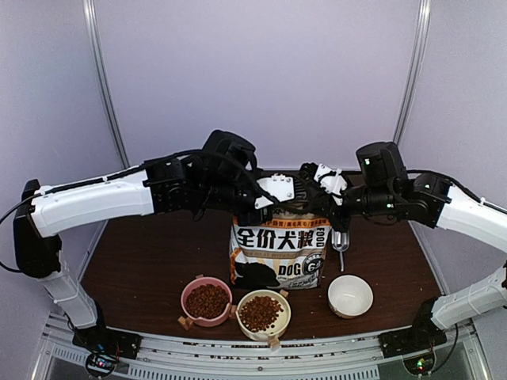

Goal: Serve the pet food

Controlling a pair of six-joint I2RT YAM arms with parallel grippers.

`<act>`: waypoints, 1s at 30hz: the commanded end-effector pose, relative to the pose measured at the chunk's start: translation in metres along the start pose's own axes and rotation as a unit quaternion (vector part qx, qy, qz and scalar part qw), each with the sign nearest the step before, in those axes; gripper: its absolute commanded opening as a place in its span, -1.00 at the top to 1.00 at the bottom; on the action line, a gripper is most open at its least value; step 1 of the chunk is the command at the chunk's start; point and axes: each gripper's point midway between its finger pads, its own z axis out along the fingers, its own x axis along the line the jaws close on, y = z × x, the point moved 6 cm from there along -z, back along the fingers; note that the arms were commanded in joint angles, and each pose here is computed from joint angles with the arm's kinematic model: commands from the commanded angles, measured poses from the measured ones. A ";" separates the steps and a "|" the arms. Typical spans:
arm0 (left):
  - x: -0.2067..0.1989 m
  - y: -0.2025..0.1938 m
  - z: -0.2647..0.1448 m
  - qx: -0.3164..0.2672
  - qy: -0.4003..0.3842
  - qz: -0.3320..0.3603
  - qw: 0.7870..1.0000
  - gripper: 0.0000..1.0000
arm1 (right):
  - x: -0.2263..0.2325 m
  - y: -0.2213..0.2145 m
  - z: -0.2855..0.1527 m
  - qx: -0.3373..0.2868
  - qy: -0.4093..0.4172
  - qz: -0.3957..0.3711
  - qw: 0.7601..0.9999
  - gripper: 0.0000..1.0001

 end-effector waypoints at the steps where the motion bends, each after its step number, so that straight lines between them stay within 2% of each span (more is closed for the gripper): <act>1: 0.039 -0.081 -0.026 0.170 0.084 -0.014 0.982 0.98 | -0.016 -0.004 -0.031 0.008 -0.065 0.013 0.998 1.00; 5: 0.044 -0.092 -0.034 0.186 0.104 -0.010 0.977 1.00 | -0.016 -0.005 -0.031 0.012 -0.068 0.011 0.998 1.00; 7: 0.045 -0.097 -0.035 0.198 0.110 -0.007 0.974 0.92 | -0.016 -0.006 -0.031 0.014 -0.070 0.011 0.997 1.00; 17: 0.052 -0.115 -0.046 0.228 0.134 -0.006 0.964 0.88 | -0.017 -0.006 -0.034 0.015 -0.076 0.010 0.997 1.00; 20: 0.056 -0.123 -0.052 0.240 0.142 -0.008 0.960 1.00 | -0.018 -0.006 -0.034 0.016 -0.079 0.009 0.997 1.00; 30: 0.064 -0.140 -0.070 0.247 0.164 -0.031 0.955 1.00 | -0.020 -0.007 -0.034 0.020 -0.087 0.007 0.996 1.00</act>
